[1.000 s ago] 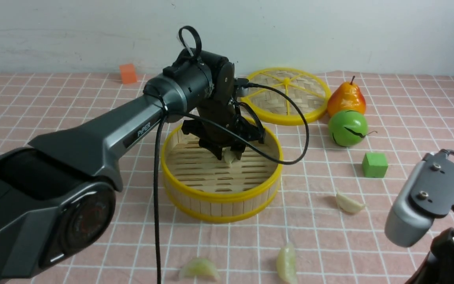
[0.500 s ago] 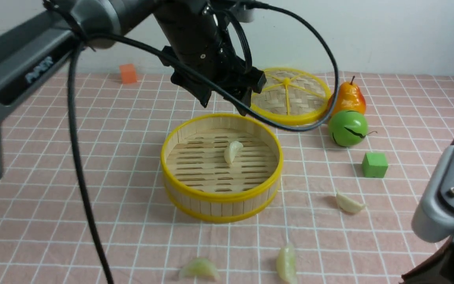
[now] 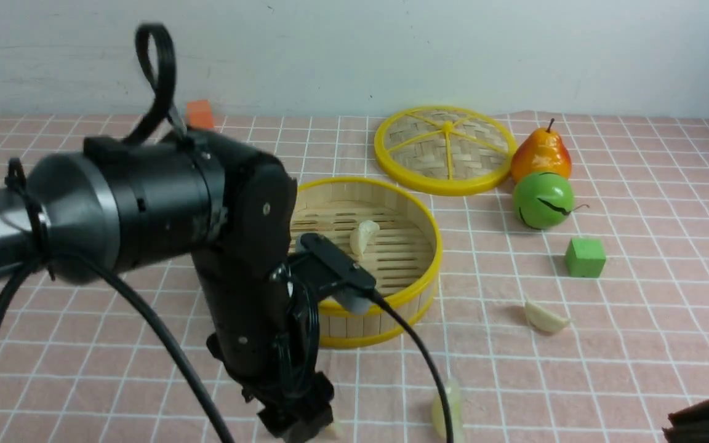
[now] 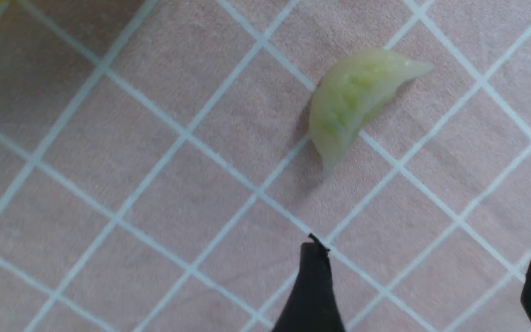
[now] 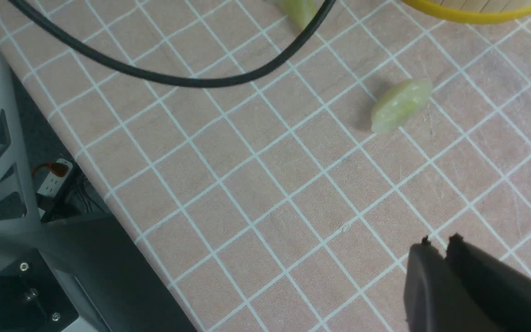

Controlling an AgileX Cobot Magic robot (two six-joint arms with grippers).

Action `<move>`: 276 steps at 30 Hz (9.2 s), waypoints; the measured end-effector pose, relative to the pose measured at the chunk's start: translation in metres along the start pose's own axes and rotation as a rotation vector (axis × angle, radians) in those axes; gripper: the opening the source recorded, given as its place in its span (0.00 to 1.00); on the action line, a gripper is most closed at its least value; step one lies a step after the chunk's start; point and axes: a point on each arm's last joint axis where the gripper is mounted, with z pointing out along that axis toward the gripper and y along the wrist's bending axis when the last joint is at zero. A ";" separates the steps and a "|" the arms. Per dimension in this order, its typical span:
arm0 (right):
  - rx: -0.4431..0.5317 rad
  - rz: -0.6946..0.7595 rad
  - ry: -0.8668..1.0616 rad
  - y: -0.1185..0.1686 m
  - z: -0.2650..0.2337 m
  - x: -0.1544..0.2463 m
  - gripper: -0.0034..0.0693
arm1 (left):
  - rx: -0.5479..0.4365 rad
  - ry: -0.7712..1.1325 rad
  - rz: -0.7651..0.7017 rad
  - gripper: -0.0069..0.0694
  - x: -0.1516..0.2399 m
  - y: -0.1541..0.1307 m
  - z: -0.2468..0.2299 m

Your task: Put the dumplings into the steamer on the table with the pink tablecloth.

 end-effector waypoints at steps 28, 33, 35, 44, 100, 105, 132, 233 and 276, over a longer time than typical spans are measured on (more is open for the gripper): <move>-0.064 0.038 -0.022 0.006 0.000 -0.002 0.15 | -0.042 -0.157 -0.157 0.37 -0.048 0.016 -0.003; -0.064 0.038 -0.023 0.006 0.000 -0.002 0.15 | -0.085 -0.312 -0.364 0.37 -0.069 0.052 -0.059; -0.064 0.038 -0.023 0.006 0.000 -0.002 0.16 | -0.099 -0.355 -0.460 0.37 -0.074 0.072 -0.067; -0.063 0.082 -0.012 0.003 0.006 -0.006 0.16 | -0.146 -0.347 -0.625 0.37 -0.108 0.132 -0.005; 0.063 0.418 0.470 -0.072 0.283 -0.049 0.78 | -0.166 -0.673 -0.625 0.07 0.183 -0.027 -0.204; 0.117 0.425 0.500 -0.071 0.295 -0.048 0.63 | -0.162 -0.666 -0.626 0.07 0.208 -0.038 -0.194; 0.159 0.260 0.216 -0.098 0.313 -0.191 0.39 | -0.186 -0.765 -0.613 0.07 0.239 -0.052 -0.199; 0.135 0.107 0.231 -0.120 0.243 -0.194 0.67 | -0.256 -1.074 -0.505 0.08 0.267 -0.057 -0.119; 0.185 0.065 -0.294 -0.008 -0.027 -0.003 0.02 | -0.251 -1.031 -0.512 0.09 0.267 -0.055 -0.105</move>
